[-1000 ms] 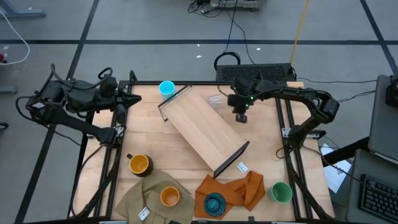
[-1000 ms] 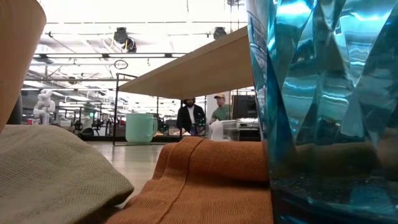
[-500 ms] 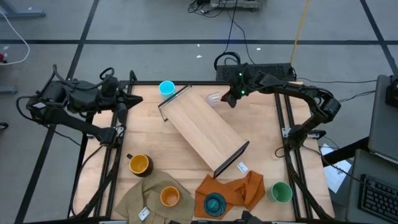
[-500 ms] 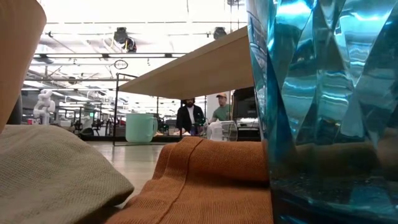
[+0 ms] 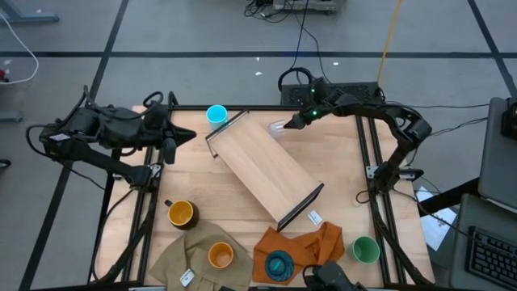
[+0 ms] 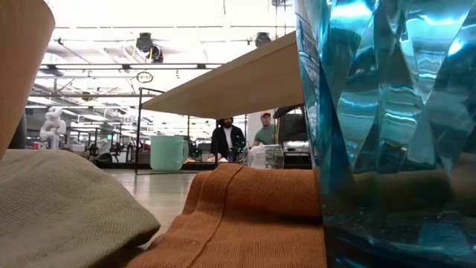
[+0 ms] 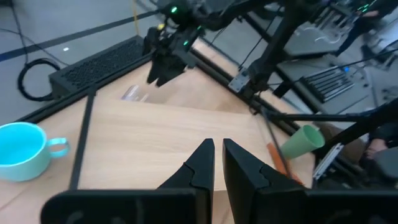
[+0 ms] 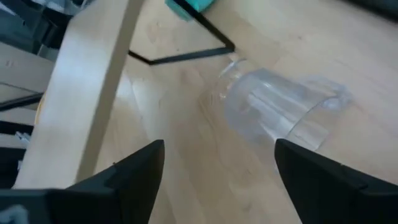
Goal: Stack small to large cups/mugs on shelf
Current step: Put the transparent mug on the shelf
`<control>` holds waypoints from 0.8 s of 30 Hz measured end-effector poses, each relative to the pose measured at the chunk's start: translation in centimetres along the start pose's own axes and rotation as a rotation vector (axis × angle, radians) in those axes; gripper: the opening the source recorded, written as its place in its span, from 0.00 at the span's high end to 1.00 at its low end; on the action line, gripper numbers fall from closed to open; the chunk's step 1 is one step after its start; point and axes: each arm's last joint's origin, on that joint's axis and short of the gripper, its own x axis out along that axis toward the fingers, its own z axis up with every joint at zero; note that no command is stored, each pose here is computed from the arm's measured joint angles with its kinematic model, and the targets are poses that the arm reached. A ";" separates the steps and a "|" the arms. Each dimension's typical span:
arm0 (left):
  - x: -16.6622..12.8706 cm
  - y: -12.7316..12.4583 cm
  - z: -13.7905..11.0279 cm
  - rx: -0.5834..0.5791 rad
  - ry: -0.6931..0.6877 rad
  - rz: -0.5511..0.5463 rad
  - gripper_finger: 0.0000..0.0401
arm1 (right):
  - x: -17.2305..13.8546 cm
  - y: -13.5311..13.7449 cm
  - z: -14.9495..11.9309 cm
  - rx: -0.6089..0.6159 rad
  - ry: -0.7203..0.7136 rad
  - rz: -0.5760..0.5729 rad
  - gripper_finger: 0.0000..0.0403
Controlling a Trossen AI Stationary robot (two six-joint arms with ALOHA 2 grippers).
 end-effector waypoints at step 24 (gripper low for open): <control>-0.1 -0.4 0.4 -0.039 -0.036 -0.050 0.92 | 1.0 -4.5 -4.7 0.078 -0.090 0.182 0.29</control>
